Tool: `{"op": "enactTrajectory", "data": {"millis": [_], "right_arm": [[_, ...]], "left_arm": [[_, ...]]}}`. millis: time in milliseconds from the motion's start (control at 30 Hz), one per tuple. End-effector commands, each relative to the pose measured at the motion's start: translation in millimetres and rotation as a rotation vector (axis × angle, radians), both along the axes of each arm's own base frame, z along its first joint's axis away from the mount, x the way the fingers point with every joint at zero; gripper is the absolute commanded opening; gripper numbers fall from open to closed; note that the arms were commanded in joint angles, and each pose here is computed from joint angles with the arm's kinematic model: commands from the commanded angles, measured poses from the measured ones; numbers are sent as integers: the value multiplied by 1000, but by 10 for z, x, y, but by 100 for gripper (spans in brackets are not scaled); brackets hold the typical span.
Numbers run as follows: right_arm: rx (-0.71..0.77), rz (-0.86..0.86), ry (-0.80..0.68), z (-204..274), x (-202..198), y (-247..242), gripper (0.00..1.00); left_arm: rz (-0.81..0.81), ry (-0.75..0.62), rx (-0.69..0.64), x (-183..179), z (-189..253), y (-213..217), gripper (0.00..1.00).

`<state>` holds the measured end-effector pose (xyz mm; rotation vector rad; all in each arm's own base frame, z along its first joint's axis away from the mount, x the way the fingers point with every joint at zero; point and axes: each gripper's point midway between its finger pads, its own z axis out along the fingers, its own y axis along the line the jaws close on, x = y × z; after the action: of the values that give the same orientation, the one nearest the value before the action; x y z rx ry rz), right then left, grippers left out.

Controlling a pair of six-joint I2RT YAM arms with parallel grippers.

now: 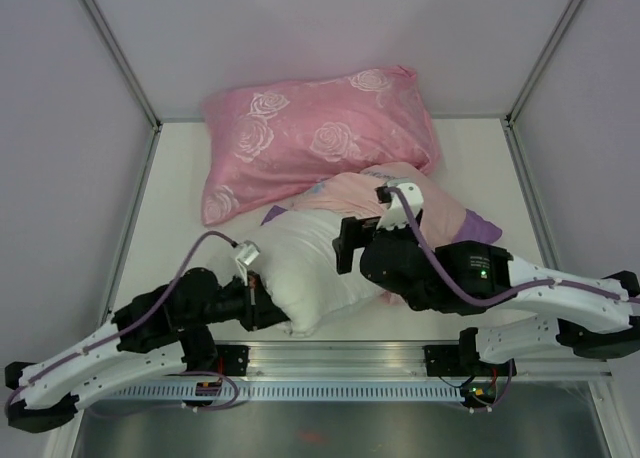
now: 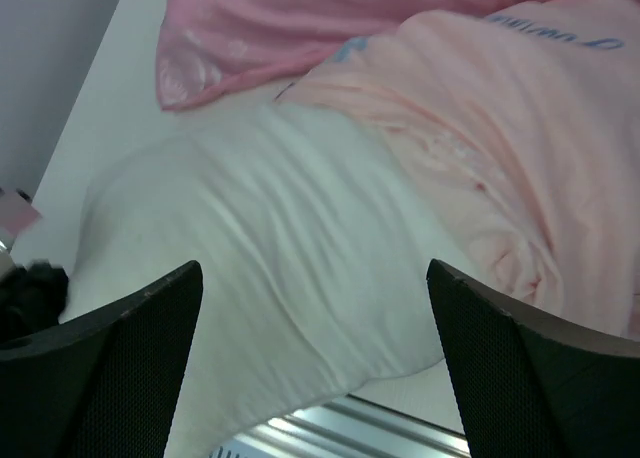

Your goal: Remove the pillowcase from the pillow

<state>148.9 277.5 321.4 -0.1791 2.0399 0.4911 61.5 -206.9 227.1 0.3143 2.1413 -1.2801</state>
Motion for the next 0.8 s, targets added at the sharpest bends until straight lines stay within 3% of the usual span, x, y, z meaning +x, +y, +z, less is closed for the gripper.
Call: {"op": "enactTrajectory", "data": {"millis": [0,67,100,133,167,200,233,300,400,433,500,600,633,700,767], "right_arm": [[-77,-316,-148,340,290,-778,98],[-107,-342,-177,416,301,-1005,98],[-118,-318,-185,422,303,-998,98],[-12,-292,-191,526,332,-790,98],[-40,-241,-200,415,334,-742,98],[-59,-117,-177,335,283,-560,98],[34,-108,-182,414,359,-404,98],[67,-33,-159,255,429,-140,98],[-7,37,-92,-167,553,211,98],[-12,59,-58,-267,629,302,98],[-90,40,-4,-614,798,423,98],[-132,7,54,-968,913,444,98],[-153,-14,91,-1179,897,375,98],[-171,-62,130,-1402,875,206,98],[-182,-124,184,-1709,761,-64,98]], "left_arm": [[-198,68,-116,-221,80,-418,2],[-188,86,-66,-198,-72,-428,2],[-192,77,-71,-202,-72,-421,2],[-203,59,-90,-218,-38,-411,2],[-220,51,-98,-245,-17,-408,6],[-235,32,-102,-260,10,-401,32],[-247,17,-114,-278,82,-393,47],[-253,-3,-124,-308,160,-332,73],[-180,-28,-166,-274,353,-162,86],[-158,-42,-189,-261,439,-113,98],[-122,-33,-211,-280,479,21,100],[73,32,-170,-132,446,346,100],[205,43,-141,30,387,499,100],[347,147,-103,74,236,752,100],[452,152,-127,166,323,929,100]]}}
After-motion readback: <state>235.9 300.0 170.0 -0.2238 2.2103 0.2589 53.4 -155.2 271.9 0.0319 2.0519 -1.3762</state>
